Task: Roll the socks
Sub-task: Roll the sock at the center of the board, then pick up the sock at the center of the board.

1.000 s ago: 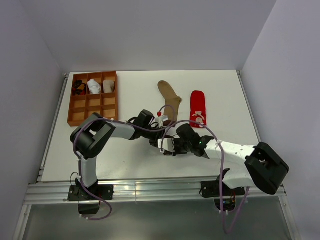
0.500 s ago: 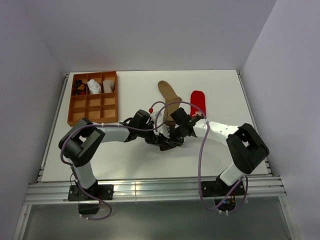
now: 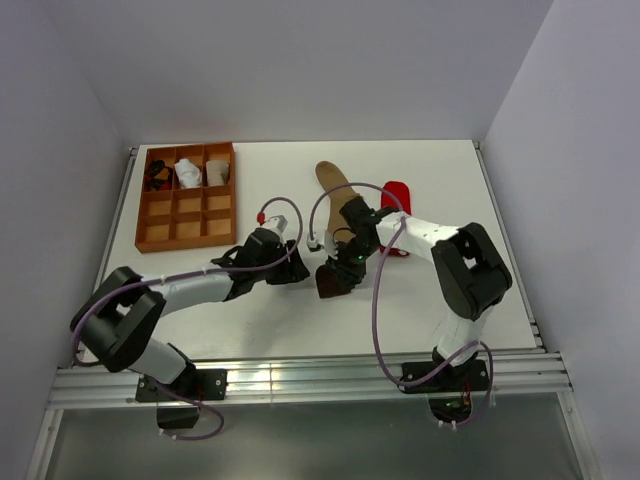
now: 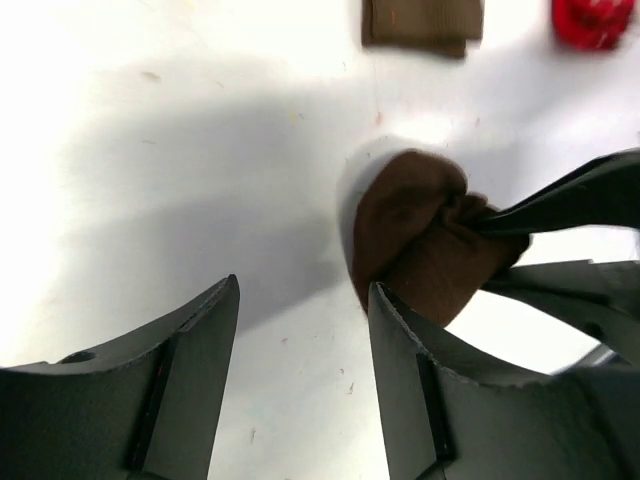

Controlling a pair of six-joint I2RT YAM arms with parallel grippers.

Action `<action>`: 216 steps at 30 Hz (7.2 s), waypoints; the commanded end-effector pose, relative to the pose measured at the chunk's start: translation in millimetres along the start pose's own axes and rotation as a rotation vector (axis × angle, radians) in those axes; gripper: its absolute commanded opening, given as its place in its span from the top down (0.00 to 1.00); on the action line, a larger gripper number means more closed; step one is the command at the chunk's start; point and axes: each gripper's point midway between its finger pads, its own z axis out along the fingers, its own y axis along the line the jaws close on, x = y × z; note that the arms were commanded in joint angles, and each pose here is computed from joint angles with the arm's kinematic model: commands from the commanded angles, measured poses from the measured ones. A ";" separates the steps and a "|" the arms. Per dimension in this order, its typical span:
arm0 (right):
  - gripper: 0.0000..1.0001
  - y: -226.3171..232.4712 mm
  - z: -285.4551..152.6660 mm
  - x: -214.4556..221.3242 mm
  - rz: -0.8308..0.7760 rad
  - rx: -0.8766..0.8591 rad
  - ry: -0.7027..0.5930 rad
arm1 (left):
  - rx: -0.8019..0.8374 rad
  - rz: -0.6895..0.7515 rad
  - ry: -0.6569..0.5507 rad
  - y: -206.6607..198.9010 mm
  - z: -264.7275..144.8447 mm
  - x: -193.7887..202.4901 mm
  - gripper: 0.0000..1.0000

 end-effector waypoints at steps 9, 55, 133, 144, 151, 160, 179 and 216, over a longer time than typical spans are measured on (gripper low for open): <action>0.78 2.2 8.0 33.2 0.280 -0.224 0.211 | -0.002 0.167 -0.326 -9.3 -48.9 -47.9 0.44; 0.72 -26.6 22.8 48.0 0.515 -0.330 0.336 | 0.307 0.523 0.074 -68.8 31.3 36.8 0.67; 0.30 10.8 -11.0 -9.3 -0.634 0.583 -0.078 | 0.226 -0.043 0.814 -27.3 33.6 69.3 1.00; 0.37 6.4 3.0 -7.3 -0.645 0.545 -0.030 | 0.264 -0.049 0.827 -30.9 29.5 69.6 1.00; 0.73 3.6 12.3 7.4 -0.619 0.507 0.044 | 0.278 -0.052 0.823 -31.5 27.8 68.5 1.00; 0.76 18.9 18.9 24.2 -0.511 0.363 0.110 | 0.147 -0.097 0.545 -19.6 28.5 22.4 0.51; 0.76 32.4 13.9 37.8 -0.253 0.024 0.181 | 0.029 -0.253 -0.347 15.5 -61.4 -65.7 0.43; 0.76 24.5 9.1 59.6 -0.027 -0.262 0.344 | -0.077 1.012 -0.182 -109.2 -11.8 41.1 0.28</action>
